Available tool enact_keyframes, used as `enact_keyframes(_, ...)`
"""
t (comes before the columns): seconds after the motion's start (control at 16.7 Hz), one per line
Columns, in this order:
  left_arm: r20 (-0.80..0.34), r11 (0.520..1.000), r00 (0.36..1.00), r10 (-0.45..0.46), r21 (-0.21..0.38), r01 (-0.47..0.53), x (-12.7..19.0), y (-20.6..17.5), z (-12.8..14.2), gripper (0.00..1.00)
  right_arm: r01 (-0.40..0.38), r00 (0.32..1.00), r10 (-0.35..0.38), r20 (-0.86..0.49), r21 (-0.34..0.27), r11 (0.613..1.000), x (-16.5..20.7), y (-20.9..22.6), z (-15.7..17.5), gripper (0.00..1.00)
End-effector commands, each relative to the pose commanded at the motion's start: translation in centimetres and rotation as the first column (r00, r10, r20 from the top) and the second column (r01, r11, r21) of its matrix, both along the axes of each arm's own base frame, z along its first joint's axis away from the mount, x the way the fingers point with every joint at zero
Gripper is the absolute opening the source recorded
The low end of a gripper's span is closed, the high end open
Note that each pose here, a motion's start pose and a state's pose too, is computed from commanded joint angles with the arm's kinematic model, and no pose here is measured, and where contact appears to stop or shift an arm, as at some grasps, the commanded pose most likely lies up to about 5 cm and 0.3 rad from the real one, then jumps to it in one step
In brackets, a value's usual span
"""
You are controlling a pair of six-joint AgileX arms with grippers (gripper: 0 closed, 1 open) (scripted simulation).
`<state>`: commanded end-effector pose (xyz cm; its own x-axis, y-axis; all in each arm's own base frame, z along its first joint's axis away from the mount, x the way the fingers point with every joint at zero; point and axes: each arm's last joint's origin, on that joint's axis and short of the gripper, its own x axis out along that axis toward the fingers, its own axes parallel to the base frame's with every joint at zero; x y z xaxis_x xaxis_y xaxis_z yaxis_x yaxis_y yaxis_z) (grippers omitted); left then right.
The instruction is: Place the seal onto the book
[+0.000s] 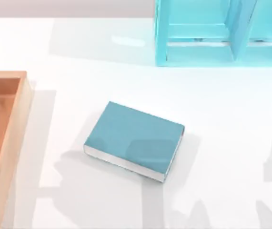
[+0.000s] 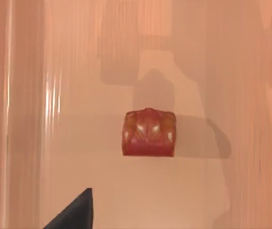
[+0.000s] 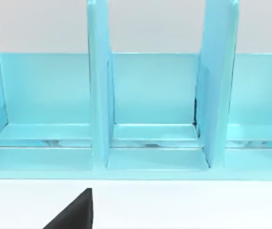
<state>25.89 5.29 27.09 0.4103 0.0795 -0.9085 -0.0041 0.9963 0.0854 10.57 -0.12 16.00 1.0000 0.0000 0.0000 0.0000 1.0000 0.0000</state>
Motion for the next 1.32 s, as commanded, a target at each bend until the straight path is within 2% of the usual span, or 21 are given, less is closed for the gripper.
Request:
enact_keyframes(0.24, -0.257, 0.999, 0.966, -0.007, -0.042, -0.004, 5.3, 2.6, -1.9, 1.00, 0.000, 1.000, 0.000, 0.000, 0.000, 1.000, 0.0, 0.0, 0.0, 1.00)
enact_keyframes(0.48, -0.390, 0.997, 0.921, -0.020, -0.076, -0.010, 7.8, 4.2, -3.7, 1.00, 0.000, 1.000, 0.000, 0.000, 0.000, 1.000, 0.0, 0.0, 0.0, 1.00)
enact_keyframes(0.96, -0.407, 0.997, 0.913, -0.025, -0.081, -0.009, 8.2, 4.2, -4.5, 1.00, 0.000, 1.000, 0.000, 0.000, 0.000, 1.000, 0.0, 0.0, 0.0, 1.00)
enact_keyframes(1.32, -0.399, 0.997, 0.917, -0.022, -0.079, -0.010, 8.6, 4.4, -10.8, 1.00, 0.000, 1.000, 0.000, 0.000, 0.000, 1.000, 0.0, 0.0, 0.0, 1.00)
